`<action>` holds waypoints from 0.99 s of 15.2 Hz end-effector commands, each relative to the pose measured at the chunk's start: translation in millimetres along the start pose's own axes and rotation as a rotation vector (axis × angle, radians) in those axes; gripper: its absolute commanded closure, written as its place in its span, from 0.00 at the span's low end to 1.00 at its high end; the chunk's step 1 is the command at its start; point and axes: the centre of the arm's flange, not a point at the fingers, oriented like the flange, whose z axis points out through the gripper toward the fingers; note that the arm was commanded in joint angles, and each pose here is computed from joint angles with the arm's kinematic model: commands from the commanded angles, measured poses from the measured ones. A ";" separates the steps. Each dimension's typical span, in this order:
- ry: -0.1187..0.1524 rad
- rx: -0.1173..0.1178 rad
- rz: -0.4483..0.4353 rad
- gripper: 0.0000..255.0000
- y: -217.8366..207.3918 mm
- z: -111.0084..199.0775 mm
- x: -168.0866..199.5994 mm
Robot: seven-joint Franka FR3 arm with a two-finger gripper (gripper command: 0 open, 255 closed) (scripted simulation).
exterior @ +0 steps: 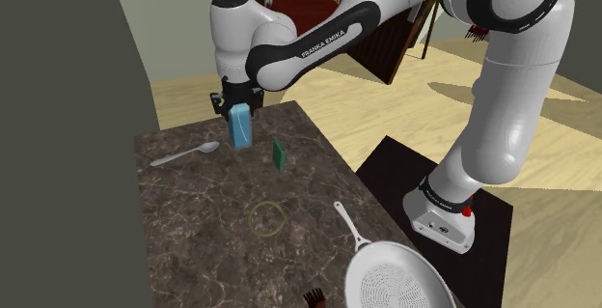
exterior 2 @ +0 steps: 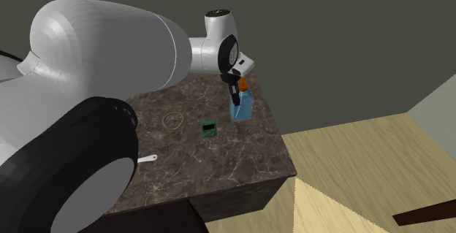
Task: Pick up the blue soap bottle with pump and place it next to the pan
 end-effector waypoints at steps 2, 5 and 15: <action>0.000 -0.001 0.001 1.00 0.5 0.5 0.2; 0.000 -0.001 0.001 1.00 0.5 -4.6 1.1; 0.000 -0.001 0.001 1.00 2.4 -56.6 10.3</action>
